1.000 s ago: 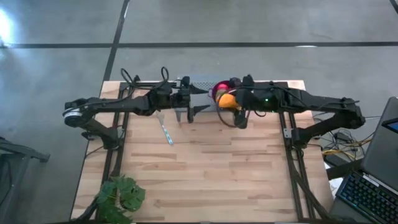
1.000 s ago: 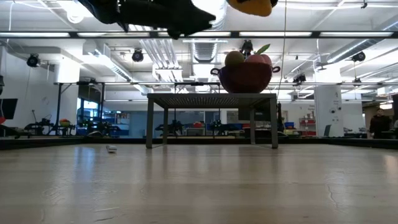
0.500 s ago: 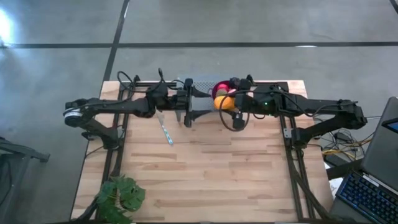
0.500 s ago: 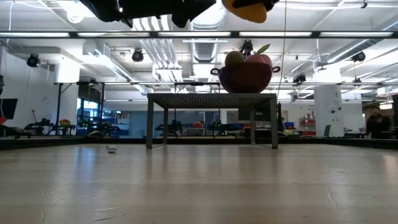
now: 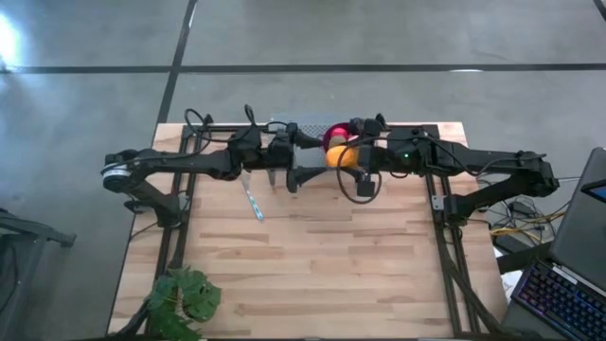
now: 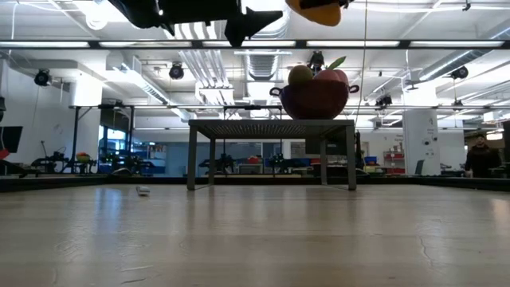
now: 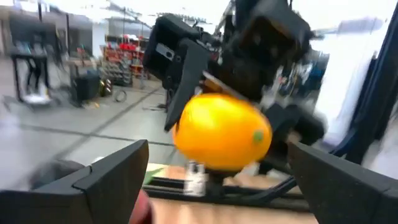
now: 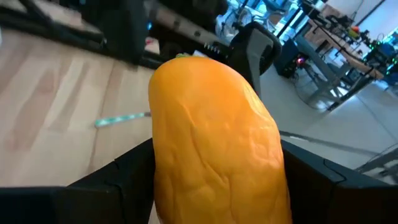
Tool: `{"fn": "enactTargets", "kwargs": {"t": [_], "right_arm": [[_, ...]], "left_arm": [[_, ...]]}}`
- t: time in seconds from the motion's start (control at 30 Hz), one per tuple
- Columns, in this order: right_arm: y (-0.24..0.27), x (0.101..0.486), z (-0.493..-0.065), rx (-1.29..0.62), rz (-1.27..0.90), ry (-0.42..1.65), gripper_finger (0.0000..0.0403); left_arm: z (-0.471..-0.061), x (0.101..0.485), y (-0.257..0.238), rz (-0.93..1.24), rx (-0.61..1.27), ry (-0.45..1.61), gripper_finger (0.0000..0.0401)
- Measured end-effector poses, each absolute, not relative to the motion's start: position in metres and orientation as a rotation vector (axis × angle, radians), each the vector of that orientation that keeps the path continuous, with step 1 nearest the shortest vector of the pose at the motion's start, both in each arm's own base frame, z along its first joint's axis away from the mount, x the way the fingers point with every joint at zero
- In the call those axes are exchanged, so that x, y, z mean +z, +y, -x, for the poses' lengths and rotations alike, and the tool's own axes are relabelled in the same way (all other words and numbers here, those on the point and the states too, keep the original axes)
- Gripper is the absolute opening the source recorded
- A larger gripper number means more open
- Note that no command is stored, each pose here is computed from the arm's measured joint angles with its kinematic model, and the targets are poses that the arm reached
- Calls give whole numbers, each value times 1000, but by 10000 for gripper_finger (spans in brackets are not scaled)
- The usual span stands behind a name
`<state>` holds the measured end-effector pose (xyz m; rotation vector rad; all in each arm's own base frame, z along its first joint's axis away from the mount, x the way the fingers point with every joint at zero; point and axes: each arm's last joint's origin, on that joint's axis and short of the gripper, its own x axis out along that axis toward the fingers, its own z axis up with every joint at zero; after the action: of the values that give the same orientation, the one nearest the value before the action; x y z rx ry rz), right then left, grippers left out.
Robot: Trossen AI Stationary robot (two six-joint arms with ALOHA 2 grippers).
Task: Pick & Place Fruit
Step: Put the mango into the purple bowl on the shelf
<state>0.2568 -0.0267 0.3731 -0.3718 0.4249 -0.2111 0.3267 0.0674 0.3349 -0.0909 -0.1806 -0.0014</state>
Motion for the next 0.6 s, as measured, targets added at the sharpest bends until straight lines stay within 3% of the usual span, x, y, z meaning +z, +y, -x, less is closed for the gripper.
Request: {"fn": "enactTargets", "kwargs": {"t": [0.33,0.6], "right_arm": [[-25,367,-258,-191,493,455,235],[-26,364,-259,-227,514,468,257]], "left_arm": [[-328,343,68,349,-8,-204,388],[-337,336,68,432,10,-183,388]]}}
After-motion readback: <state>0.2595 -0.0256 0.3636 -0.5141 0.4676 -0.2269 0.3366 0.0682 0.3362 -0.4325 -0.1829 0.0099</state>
